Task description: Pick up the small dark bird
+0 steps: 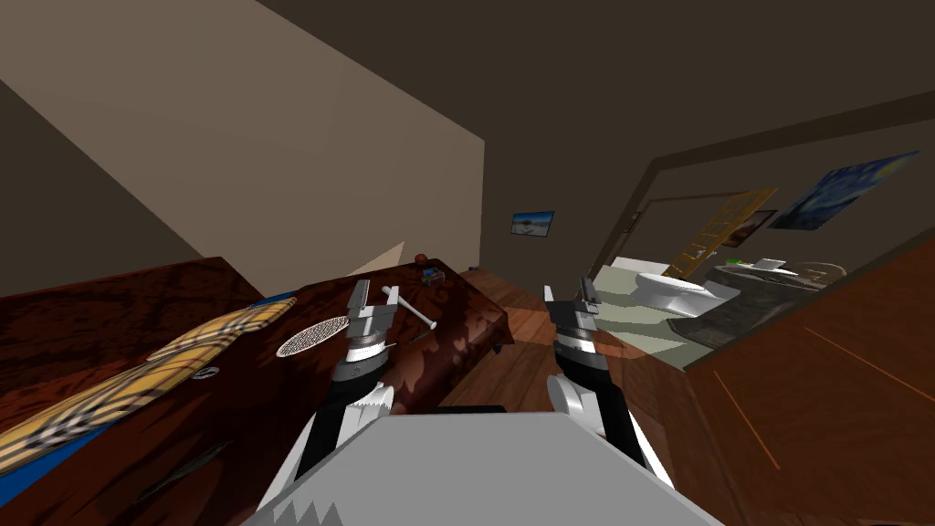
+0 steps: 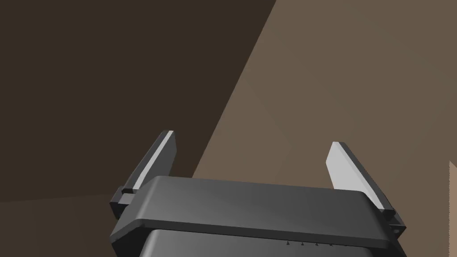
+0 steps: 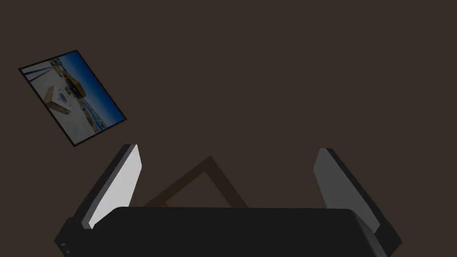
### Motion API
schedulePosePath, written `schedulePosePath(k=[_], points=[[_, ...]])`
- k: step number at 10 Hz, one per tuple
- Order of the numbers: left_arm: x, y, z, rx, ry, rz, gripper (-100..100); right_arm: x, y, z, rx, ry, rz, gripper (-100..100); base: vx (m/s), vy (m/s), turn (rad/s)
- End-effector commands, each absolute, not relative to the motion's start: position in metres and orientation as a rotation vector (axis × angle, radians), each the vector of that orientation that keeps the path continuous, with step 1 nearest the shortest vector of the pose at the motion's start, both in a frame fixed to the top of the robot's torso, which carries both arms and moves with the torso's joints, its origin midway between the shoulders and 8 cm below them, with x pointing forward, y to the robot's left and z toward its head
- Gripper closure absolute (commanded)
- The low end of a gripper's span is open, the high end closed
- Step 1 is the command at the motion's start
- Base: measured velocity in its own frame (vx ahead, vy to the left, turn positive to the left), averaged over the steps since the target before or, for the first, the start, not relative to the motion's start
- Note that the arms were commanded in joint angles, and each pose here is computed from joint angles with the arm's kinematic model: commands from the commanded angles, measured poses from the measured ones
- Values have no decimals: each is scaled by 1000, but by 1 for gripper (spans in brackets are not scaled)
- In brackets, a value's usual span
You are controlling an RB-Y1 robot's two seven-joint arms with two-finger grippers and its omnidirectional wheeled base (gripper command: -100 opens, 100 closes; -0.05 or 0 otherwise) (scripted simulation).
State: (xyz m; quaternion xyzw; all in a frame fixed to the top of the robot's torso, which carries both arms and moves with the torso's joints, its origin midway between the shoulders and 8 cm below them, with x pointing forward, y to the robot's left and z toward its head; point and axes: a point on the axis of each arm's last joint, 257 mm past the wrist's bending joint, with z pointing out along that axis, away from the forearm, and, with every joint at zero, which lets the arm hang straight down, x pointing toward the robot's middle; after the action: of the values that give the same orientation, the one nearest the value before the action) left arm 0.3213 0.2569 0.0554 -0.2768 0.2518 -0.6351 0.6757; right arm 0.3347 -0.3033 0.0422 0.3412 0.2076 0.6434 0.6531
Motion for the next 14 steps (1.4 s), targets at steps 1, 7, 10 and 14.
schedulePosePath(k=[1, 7, 10, 14], points=[[330, 256, 42, -631, 627, -1425, -100, 335, -303, 42, 774, 471, 1460, 0, 7, -7, 23], [362, 275, -18, -749, 791, -1378, -100, 335, -303, 42, 774, 471, 1460, 0, 17, -16, 34], [381, 303, -68, -872, 885, -1319, -100, 335, -303, 42, 774, 471, 1460, 0, 17, -11, 57], [394, 342, -127, -1028, 969, -1234, -100, 335, -303, 42, 774, 471, 1460, 0, 23, -14, 46]])
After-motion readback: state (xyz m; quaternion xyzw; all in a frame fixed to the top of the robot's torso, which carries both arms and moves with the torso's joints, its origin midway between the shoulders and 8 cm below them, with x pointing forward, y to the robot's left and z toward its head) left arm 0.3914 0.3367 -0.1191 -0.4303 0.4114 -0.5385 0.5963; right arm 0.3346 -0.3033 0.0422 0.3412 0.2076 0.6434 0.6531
